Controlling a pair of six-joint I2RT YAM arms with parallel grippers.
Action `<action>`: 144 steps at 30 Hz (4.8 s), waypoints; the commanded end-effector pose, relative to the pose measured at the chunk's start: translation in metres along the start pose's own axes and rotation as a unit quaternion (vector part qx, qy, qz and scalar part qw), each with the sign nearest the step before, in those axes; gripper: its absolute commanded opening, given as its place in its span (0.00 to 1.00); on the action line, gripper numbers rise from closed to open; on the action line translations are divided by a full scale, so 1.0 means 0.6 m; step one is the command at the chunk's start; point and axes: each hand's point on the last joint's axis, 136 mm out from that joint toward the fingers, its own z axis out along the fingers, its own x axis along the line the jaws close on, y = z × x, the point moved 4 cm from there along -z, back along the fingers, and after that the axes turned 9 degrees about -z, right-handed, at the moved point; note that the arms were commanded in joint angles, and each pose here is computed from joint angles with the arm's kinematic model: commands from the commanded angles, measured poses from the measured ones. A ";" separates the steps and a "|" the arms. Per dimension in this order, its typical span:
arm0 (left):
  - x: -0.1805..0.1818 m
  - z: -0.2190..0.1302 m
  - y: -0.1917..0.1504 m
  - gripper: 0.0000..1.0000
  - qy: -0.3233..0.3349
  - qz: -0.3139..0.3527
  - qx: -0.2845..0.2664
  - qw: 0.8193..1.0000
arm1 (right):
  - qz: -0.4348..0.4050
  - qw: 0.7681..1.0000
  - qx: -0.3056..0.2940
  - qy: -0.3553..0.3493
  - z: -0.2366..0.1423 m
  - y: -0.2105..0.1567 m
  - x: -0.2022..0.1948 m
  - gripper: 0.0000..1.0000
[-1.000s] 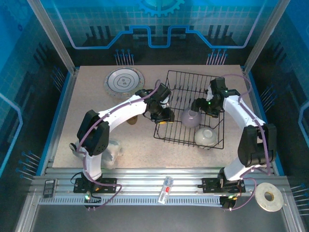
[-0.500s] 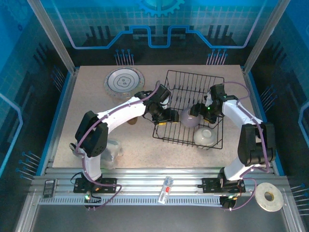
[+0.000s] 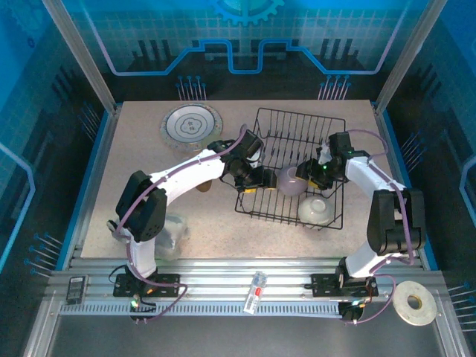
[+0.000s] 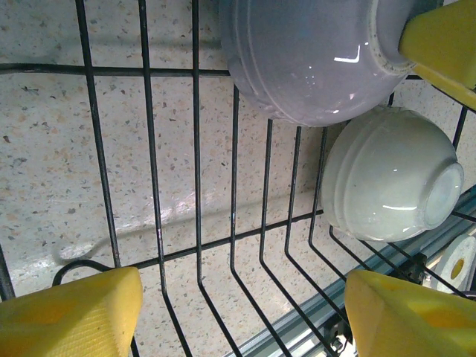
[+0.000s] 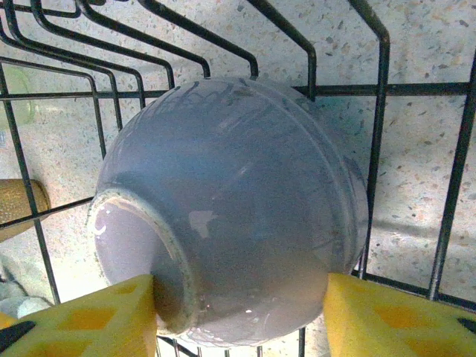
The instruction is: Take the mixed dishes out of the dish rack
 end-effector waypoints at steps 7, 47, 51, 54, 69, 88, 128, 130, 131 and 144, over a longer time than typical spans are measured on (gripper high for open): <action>0.007 0.014 0.001 0.74 0.015 -0.021 0.019 0.999 | 0.051 0.997 0.051 -0.030 0.048 -0.035 -0.057 0.41; 0.036 0.057 0.015 0.99 -0.016 -0.068 0.039 0.997 | 0.086 0.994 0.063 -0.030 0.060 -0.060 -0.070 0.19; 0.037 0.056 0.013 0.99 -0.018 -0.072 0.038 0.997 | 0.087 0.994 0.064 -0.031 0.060 -0.063 -0.071 0.17; 0.039 0.058 0.011 0.99 -0.019 -0.077 0.039 0.996 | 0.086 0.994 0.064 -0.029 0.059 -0.066 -0.071 0.17; 0.040 0.059 0.007 0.99 -0.025 -0.084 0.033 0.996 | 0.056 0.997 0.048 -0.024 0.038 -0.049 -0.055 0.25; 0.021 0.053 0.008 0.99 -0.040 -0.081 0.030 0.995 | 0.015 1.000 0.009 0.001 -0.031 -0.008 0.001 0.53; -0.017 -0.009 0.001 0.99 -0.074 -0.074 0.009 0.994 | -0.069 0.997 0.045 -0.002 0.010 -0.007 0.068 0.80; -0.014 -0.009 0.004 0.99 -0.068 -0.075 0.006 0.995 | -0.068 0.996 0.049 -0.004 0.017 -0.011 0.064 0.79; -0.014 -0.009 0.004 0.99 -0.065 -0.072 0.006 0.995 | -0.068 0.996 0.051 -0.005 0.020 -0.013 0.062 0.79; 0.012 0.021 -0.001 0.99 -0.065 -0.099 0.026 0.993 | -0.001 0.996 0.085 0.002 0.062 -0.045 0.016 0.63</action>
